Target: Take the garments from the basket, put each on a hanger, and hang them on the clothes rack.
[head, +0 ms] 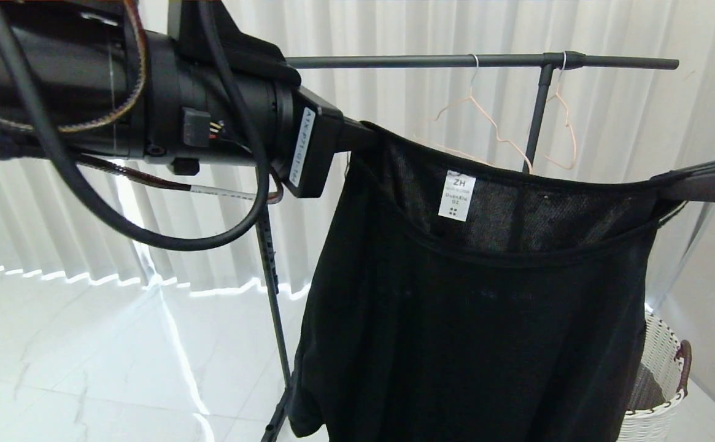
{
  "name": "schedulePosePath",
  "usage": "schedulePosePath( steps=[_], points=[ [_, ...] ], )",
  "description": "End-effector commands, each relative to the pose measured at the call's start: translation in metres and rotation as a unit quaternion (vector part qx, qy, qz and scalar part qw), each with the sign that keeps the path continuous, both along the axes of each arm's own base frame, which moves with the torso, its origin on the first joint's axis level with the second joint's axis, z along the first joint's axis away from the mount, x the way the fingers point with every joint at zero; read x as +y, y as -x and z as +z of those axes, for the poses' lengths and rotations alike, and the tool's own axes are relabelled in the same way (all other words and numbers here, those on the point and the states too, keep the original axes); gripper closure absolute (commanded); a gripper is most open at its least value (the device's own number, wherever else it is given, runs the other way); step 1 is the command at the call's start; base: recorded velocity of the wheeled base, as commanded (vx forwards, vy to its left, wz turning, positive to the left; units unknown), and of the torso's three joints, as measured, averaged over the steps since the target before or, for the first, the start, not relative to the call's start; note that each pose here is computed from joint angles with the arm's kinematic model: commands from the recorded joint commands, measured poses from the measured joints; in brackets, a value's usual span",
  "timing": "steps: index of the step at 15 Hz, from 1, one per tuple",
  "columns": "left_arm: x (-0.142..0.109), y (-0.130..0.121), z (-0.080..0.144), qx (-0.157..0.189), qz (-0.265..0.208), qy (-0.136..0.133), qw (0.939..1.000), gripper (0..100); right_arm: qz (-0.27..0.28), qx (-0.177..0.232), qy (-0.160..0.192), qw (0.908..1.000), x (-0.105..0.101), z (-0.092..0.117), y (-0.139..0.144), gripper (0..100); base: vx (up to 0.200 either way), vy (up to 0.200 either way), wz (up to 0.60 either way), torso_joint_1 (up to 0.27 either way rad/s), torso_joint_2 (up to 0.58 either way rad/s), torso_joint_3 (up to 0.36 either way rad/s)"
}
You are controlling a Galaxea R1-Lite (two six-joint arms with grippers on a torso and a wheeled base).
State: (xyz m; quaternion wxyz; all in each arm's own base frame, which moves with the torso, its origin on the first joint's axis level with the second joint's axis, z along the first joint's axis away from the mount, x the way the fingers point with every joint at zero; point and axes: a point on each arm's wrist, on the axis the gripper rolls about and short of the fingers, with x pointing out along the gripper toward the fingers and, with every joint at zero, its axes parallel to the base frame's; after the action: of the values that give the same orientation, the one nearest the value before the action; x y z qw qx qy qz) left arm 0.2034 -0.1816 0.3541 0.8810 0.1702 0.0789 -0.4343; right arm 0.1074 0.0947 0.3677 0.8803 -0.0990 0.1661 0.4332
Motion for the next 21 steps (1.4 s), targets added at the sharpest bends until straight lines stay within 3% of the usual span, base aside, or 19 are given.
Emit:
schedulePosePath(
  steps=[1, 6, 8, 9, 12, 15, 17, 21],
  points=[
    [-0.011, -0.011, -0.005, 0.008, -0.004, -0.005, 0.9999, 100, 0.027, -0.006, -0.005, 0.9996, 0.0, 0.002, 0.011, 100, 0.0, 0.0, 0.0, 0.0, 0.0, 0.0],
    [-0.007, -0.006, -0.001, 0.002, -0.002, 0.0, 1.0, 100, 0.022, -0.005, -0.002, 0.9997, 0.002, 0.001, 0.009, 100, 0.0, 0.0, 0.0, 0.0, 0.0, 0.0],
    [0.003, 0.004, -0.006, 0.013, 0.003, -0.005, 0.9999, 100, -0.024, -0.015, 0.007, 0.9996, 0.006, 0.0, -0.006, 100, 0.0, 0.0, 0.0, 0.0, 0.0, 0.0],
    [0.014, 0.016, -0.012, 0.031, 0.008, -0.004, 0.9995, 100, -0.053, -0.04, -0.004, 0.9978, 0.012, 0.003, -0.018, 100, 0.0, 0.0, 0.0, 0.0, 0.0, 0.0],
    [0.037, 0.052, -0.016, 0.083, 0.016, 0.041, 0.9956, 100, -0.081, -0.076, -0.027, 0.9934, 0.034, 0.005, -0.05, 100, 0.0, 0.0, 0.0, 0.0, 0.0, 0.0],
    [0.052, 0.078, -0.017, 0.105, 0.021, 0.072, 0.9916, 100, -0.082, -0.101, -0.053, 0.9901, 0.048, 0.005, -0.07, 100, 0.0, 0.0, 0.0, 0.0, 0.0, 0.0],
    [0.051, 0.084, -0.017, 0.102, 0.025, 0.074, 0.9918, 100, -0.08, -0.107, -0.059, 0.9893, 0.054, 0.004, -0.077, 100, 0.0, 0.0, 0.0, 0.0, 0.0, 0.0],
    [0.038, 0.094, -0.019, 0.108, -0.017, 0.063, 0.992, 100, -0.067, -0.105, -0.06, 0.9904, 0.06, 0.003, -0.074, 100, 0.0, 0.0, 0.0, 0.0, 0.0, 0.0]
  ],
)
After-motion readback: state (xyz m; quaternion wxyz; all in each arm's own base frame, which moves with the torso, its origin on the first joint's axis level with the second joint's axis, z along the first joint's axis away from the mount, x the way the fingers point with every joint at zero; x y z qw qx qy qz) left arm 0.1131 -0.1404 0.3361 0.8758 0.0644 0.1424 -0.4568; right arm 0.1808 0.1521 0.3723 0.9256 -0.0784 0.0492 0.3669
